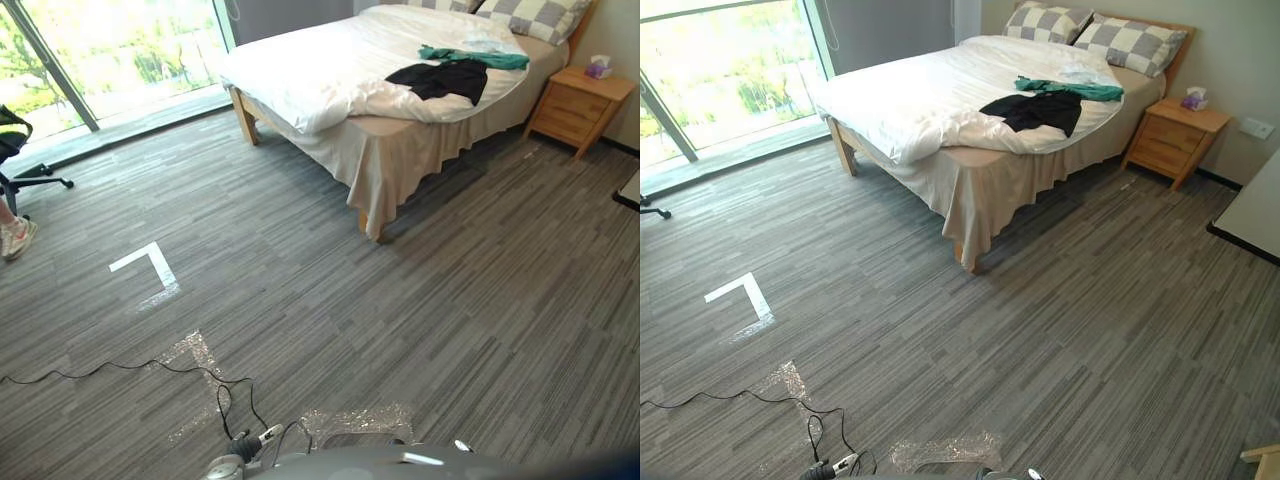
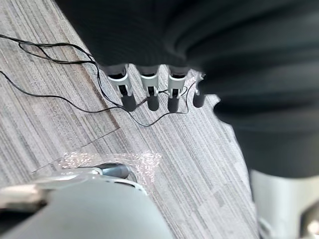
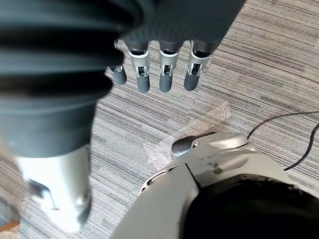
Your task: Tidy the bed and pick cloth on bed and put in laundry
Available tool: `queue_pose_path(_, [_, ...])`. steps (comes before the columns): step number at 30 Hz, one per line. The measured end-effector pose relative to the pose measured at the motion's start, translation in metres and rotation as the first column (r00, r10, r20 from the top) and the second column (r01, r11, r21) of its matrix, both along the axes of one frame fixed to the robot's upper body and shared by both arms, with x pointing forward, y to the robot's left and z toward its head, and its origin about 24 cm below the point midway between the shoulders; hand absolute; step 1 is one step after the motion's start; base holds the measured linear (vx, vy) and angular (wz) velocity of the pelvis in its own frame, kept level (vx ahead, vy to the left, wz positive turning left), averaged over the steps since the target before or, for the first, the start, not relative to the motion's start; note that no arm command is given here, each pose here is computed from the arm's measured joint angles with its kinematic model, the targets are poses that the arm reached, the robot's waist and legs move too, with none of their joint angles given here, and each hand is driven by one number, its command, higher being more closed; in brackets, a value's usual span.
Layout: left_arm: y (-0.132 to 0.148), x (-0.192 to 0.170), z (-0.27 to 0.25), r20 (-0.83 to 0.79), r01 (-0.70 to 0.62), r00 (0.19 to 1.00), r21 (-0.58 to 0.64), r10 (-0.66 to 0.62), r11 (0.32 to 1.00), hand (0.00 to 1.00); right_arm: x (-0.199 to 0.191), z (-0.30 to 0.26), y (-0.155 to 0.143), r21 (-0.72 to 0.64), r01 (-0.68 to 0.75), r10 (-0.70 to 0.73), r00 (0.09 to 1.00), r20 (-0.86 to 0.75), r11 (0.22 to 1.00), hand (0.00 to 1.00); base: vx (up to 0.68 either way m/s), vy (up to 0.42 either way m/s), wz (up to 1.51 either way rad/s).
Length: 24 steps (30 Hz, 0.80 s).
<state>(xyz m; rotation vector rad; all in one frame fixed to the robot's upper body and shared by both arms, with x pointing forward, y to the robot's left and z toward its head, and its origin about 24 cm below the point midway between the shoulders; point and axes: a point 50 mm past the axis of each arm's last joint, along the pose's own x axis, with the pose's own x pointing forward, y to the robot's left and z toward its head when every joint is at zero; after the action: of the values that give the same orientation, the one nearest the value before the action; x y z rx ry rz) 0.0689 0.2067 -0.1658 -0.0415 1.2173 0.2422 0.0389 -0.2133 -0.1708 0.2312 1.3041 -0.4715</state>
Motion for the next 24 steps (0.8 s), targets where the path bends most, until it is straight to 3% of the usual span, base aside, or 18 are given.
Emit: queue_pose_path(24, [0.0008,0.0025,0.0003,-0.018,0.093,0.995,-0.038,-0.094,0.995,0.0,0.0024,-0.0003,0.0022,0.005,0.017,-0.017,1.0,0.007,1.0,0.0,-0.01,-0.008,-0.01])
